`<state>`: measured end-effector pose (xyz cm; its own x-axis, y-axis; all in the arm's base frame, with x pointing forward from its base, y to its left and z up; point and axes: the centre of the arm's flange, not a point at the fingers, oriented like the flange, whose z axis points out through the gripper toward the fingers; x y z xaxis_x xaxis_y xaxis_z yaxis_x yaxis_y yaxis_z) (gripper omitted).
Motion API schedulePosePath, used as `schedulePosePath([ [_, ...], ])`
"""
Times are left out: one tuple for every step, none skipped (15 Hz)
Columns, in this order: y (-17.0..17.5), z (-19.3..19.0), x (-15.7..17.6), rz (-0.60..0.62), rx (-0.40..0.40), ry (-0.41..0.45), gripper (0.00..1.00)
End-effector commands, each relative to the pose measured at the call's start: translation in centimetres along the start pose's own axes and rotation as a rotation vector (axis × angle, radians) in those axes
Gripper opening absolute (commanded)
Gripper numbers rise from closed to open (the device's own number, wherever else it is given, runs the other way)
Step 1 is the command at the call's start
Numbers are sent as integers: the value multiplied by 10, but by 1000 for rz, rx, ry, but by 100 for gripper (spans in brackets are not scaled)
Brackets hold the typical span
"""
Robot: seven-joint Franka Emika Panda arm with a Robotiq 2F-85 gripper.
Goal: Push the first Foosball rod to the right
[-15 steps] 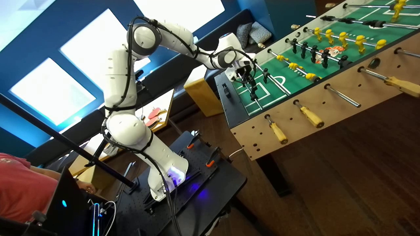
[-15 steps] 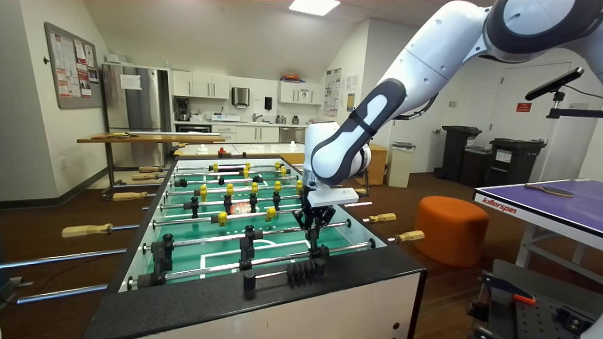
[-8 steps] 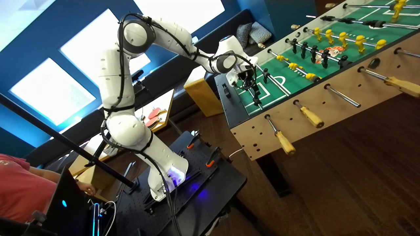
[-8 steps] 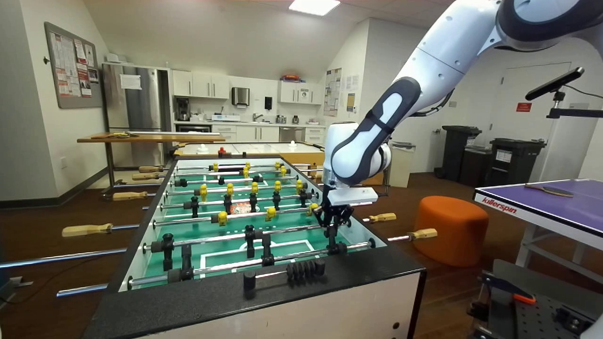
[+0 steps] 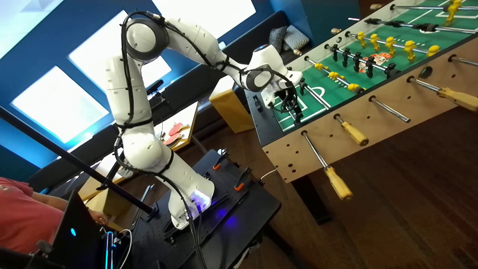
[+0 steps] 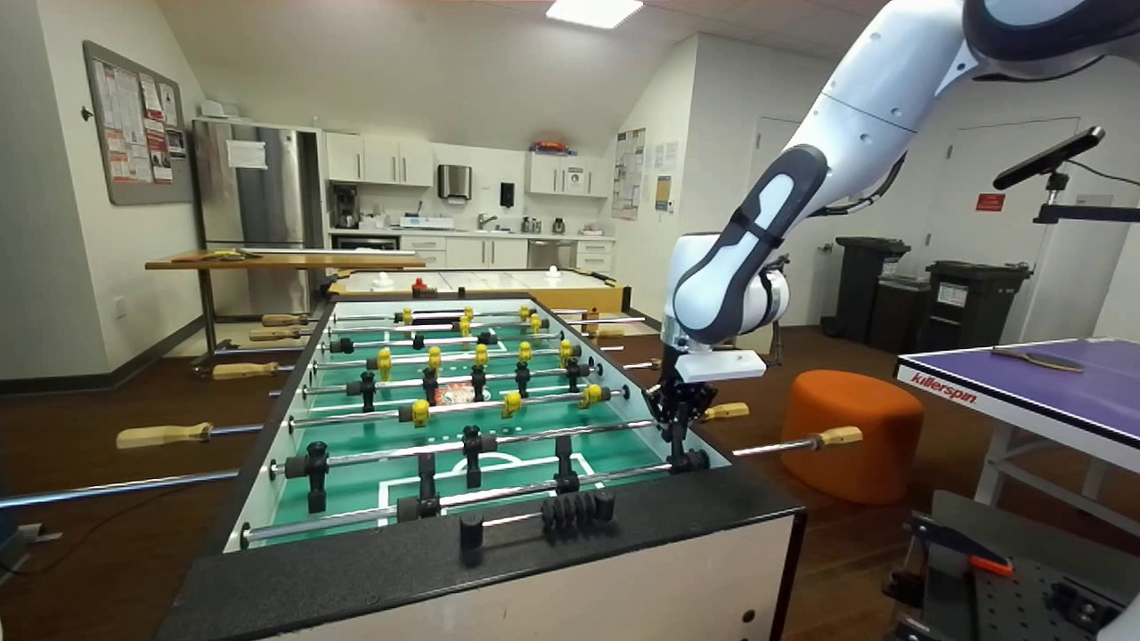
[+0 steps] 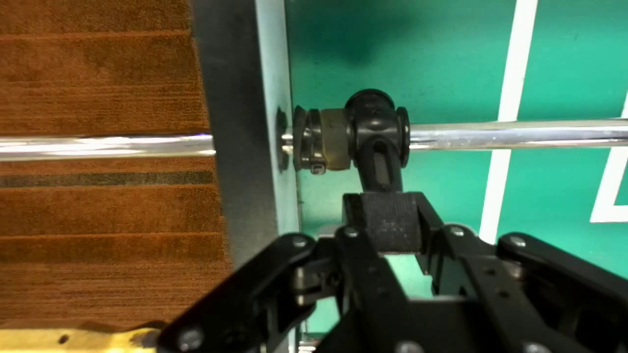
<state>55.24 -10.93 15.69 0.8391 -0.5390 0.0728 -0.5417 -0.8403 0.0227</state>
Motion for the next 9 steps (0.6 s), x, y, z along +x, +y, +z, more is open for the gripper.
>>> schedulePosePath([
  [29, -19, -10, 48, 9, -3, 7],
  [24, -21, -11, 37, 8, 3, 7],
  [21, -23, -12, 33, 6, 8, 7],
  [19, -26, -13, 30, 7, 7, 7],
  [17, -28, -14, 30, 6, 10, 18],
  [16, -33, -17, 26, 7, 11, 52],
  [14, -39, -20, 28, 9, 9, 54],
  [15, -48, -24, 41, 9, 12, 59],
  [18, -60, -27, 44, 18, 13, 68],
])
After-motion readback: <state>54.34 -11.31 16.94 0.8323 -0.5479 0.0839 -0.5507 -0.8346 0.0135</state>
